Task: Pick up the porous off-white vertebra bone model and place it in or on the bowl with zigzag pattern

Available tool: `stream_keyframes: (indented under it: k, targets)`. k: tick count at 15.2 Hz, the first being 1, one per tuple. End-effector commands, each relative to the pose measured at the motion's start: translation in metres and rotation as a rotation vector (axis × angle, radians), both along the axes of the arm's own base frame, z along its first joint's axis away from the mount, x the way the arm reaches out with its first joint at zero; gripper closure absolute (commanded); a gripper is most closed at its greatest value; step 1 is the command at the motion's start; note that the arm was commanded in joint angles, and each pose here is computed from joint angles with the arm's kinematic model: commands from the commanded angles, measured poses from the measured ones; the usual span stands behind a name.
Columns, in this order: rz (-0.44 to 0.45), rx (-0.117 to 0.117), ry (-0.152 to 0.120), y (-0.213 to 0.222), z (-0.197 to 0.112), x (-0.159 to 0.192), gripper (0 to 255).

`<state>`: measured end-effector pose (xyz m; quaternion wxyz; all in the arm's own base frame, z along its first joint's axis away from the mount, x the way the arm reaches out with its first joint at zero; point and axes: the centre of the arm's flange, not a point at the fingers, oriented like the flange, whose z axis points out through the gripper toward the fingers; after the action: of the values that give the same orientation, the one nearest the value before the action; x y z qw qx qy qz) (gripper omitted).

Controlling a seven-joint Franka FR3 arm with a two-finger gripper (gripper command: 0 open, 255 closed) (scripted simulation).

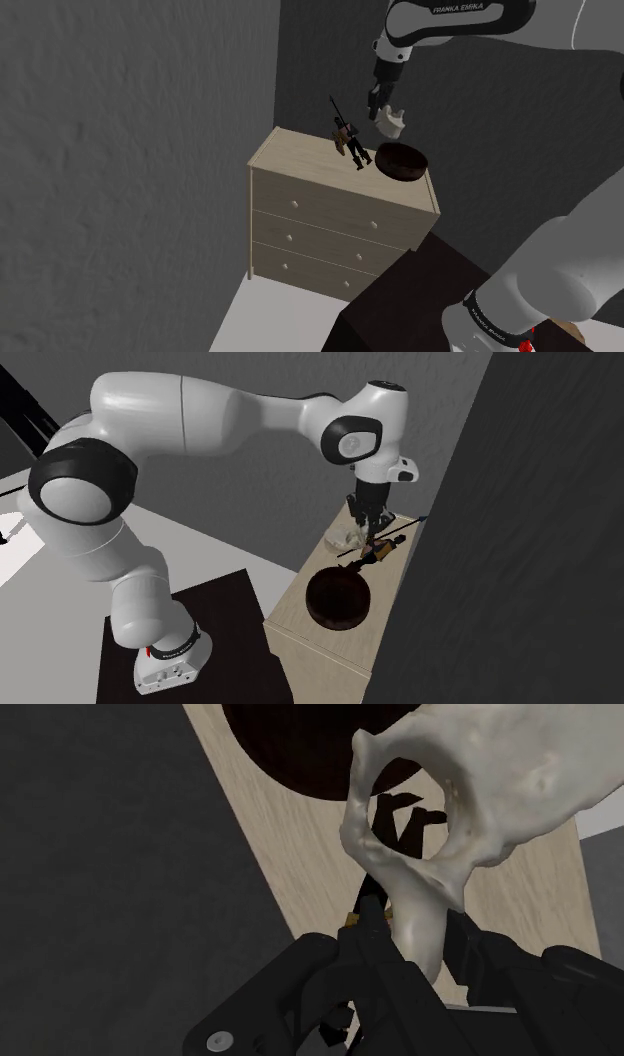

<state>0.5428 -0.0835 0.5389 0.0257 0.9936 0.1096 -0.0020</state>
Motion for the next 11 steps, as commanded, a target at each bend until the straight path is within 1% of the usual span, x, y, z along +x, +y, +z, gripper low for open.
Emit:
stream_keyframes:
  k: [1, 6, 11]
  targets:
    - [0.001, 0.001, 0.000, -0.020, 0.000, -0.016, 255]
    - [0.001, 0.001, 0.000, -0.070, 0.001, -0.061, 255]
    - [0.001, 0.001, 0.000, -0.070, -0.026, -0.061, 255]
